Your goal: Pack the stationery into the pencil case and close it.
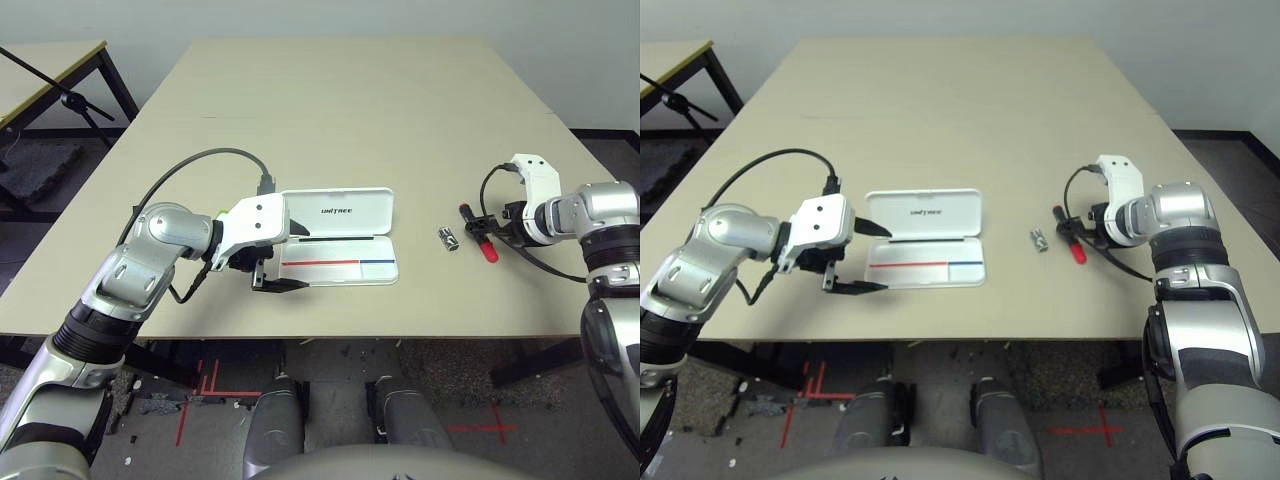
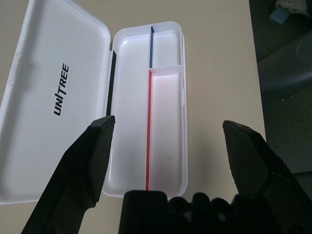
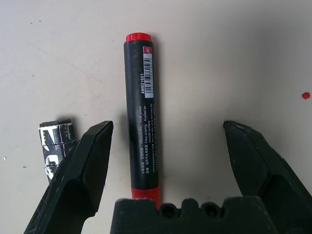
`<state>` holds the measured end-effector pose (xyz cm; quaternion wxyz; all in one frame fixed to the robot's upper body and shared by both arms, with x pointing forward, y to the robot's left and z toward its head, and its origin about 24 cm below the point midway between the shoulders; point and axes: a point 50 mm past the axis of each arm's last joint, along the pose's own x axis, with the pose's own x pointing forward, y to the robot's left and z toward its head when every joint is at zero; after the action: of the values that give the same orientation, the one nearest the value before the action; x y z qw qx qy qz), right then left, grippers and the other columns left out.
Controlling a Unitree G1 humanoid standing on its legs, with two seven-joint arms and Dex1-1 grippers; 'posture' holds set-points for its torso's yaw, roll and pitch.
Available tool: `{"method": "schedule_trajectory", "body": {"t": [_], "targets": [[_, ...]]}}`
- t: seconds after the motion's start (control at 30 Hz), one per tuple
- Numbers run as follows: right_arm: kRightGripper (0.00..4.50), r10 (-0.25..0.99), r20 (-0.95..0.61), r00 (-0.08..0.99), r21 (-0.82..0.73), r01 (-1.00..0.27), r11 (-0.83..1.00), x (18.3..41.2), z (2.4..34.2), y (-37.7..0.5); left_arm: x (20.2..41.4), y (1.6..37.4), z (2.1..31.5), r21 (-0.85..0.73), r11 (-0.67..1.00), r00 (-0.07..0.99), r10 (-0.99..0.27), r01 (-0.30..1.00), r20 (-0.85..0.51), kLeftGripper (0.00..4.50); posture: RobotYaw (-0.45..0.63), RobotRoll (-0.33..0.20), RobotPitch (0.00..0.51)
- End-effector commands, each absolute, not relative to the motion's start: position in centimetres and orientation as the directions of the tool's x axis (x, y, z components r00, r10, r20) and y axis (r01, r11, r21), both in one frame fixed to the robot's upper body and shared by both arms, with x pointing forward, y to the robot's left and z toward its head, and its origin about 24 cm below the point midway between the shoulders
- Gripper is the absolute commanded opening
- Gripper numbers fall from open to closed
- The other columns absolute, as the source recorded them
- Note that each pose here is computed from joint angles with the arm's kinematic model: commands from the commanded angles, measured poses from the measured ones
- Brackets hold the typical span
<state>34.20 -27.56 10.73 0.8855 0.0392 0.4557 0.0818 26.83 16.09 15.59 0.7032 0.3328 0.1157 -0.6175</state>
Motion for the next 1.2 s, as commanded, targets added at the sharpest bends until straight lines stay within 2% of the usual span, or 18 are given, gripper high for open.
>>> {"method": "schedule_trajectory", "body": {"t": [0.03, 0.2, 0.3, 0.6, 0.9, 1.1, 1.2], "targets": [[4.50, 0.190, -0.815, 0.548, 0.149, -0.119, 0.982, 34.2, 9.9, -27.3, 27.0, 15.7, 15.8, 0.332, 0.012, 0.210, -0.795, 0.943, -0.569, 4.47, -0.02, 0.000, 0.038], [4.50, 0.198, -0.817, 0.542, 0.151, -0.131, 0.980, 34.2, 9.5, -27.3, 27.1, 16.0, 16.0, 0.334, 0.017, 0.218, -0.789, 0.942, -0.574, 4.47, -0.02, 0.000, 0.039], [3.92, 0.201, -0.816, 0.543, 0.147, -0.141, 0.979, 34.3, 9.4, -27.3, 27.0, 16.0, 15.9, 0.331, 0.015, 0.214, -0.789, 0.943, -0.576, 4.50, -0.02, 0.000, 0.040], [0.52, 0.196, -0.816, 0.543, 0.134, -0.152, 0.979, 34.2, 9.2, -27.4, 26.9, 16.0, 15.8, 0.326, 0.010, 0.208, -0.788, 0.945, -0.579, 4.50, -0.02, 0.000, 0.044], [0.49, 0.202, -0.797, 0.569, 0.130, -0.164, 0.978, 34.3, 10.1, -27.8, 27.0, 16.0, 15.7, 0.322, 0.005, 0.203, -0.787, 0.947, -0.583, 4.50, -0.03, 0.000, 0.046], [0.49, 0.275, -0.758, 0.592, 0.072, -0.343, 0.936, 34.4, 12.5, -28.4, 27.1, 16.2, 15.8, 0.325, 0.008, 0.209, -0.782, 0.946, -0.588, 4.50, -0.03, 0.000, 0.045], [0.49, 0.373, -0.717, 0.590, 0.013, -0.523, 0.852, 34.2, 13.9, -27.9, 27.1, 16.4, 15.8, 0.327, 0.011, 0.213, -0.779, 0.945, -0.589, 4.50, -0.03, 0.000, 0.048]]}}
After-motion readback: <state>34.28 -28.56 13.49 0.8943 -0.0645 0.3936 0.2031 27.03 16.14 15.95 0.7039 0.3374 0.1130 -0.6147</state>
